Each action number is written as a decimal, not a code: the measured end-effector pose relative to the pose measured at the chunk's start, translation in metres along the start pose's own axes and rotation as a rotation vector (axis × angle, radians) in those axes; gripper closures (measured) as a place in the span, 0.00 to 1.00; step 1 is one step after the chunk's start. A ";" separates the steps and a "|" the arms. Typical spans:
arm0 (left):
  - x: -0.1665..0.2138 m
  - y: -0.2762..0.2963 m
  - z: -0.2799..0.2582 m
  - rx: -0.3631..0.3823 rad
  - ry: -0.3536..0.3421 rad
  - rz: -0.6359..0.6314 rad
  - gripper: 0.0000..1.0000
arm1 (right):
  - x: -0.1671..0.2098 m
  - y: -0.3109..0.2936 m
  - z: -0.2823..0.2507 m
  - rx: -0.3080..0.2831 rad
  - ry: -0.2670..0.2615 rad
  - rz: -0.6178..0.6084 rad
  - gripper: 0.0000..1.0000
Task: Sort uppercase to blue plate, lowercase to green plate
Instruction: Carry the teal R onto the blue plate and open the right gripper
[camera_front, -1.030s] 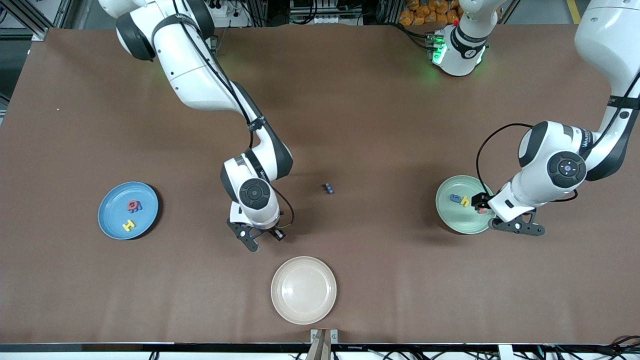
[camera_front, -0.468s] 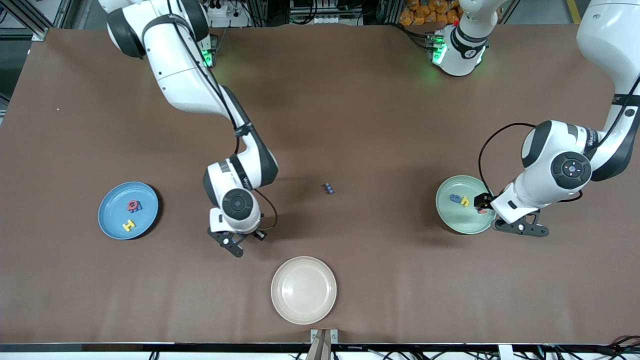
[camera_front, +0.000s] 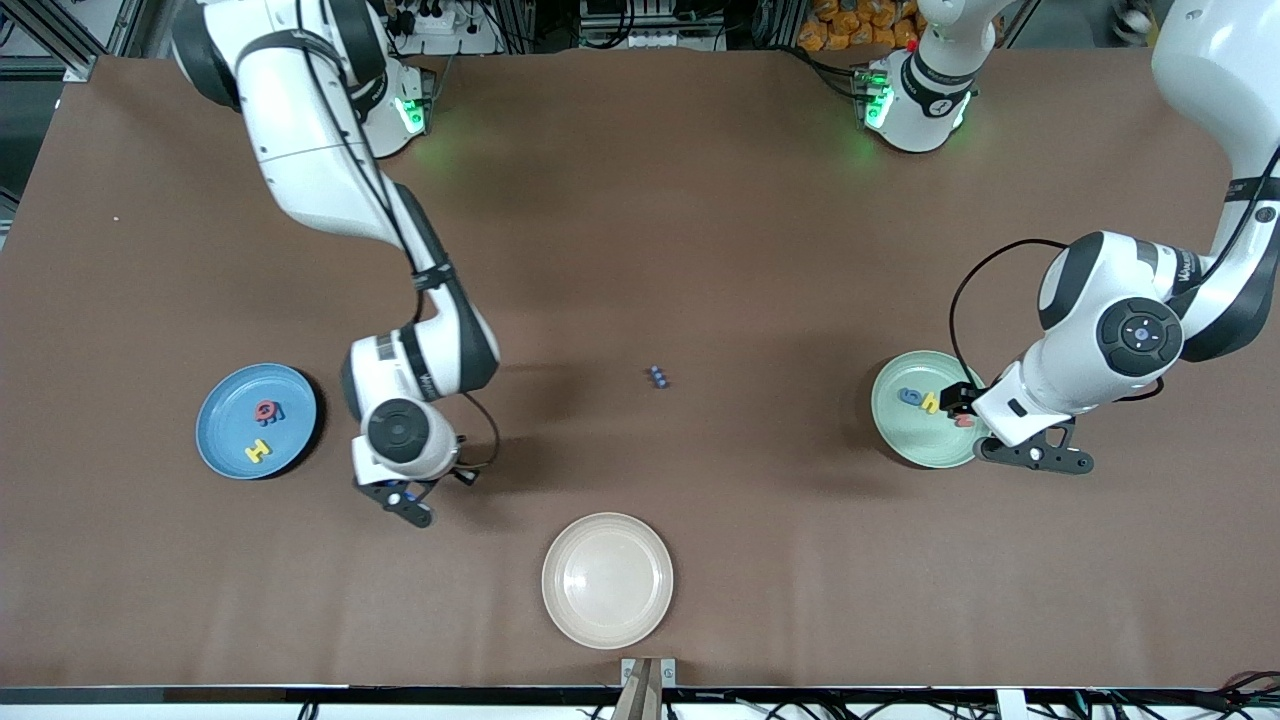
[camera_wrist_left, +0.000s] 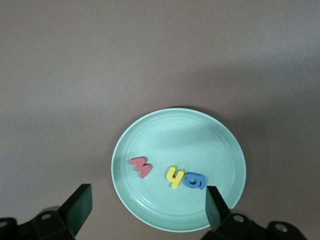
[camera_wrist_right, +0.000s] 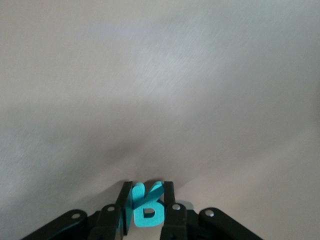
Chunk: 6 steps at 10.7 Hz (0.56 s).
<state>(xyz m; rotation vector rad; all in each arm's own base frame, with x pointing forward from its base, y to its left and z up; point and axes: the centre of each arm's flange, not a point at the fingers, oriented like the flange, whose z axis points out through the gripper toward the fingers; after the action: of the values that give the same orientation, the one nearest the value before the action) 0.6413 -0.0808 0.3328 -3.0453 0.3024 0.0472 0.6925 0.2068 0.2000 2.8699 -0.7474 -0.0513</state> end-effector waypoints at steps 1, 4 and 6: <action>0.000 0.004 -0.001 0.000 0.000 -0.003 0.00 | 0.008 0.011 -0.011 0.005 -0.002 -0.018 0.71; 0.001 0.018 -0.005 -0.004 0.001 -0.020 0.00 | 0.036 0.057 -0.050 0.000 -0.039 -0.097 0.71; 0.000 0.031 -0.009 -0.009 -0.006 -0.040 0.00 | 0.055 0.107 -0.058 0.005 -0.067 -0.180 0.71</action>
<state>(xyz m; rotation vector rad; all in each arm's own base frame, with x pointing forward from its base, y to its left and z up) 0.6349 -0.1119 0.3398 -3.0583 0.2418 0.0555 0.6932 0.0972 0.2769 2.9452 -0.4991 -0.1693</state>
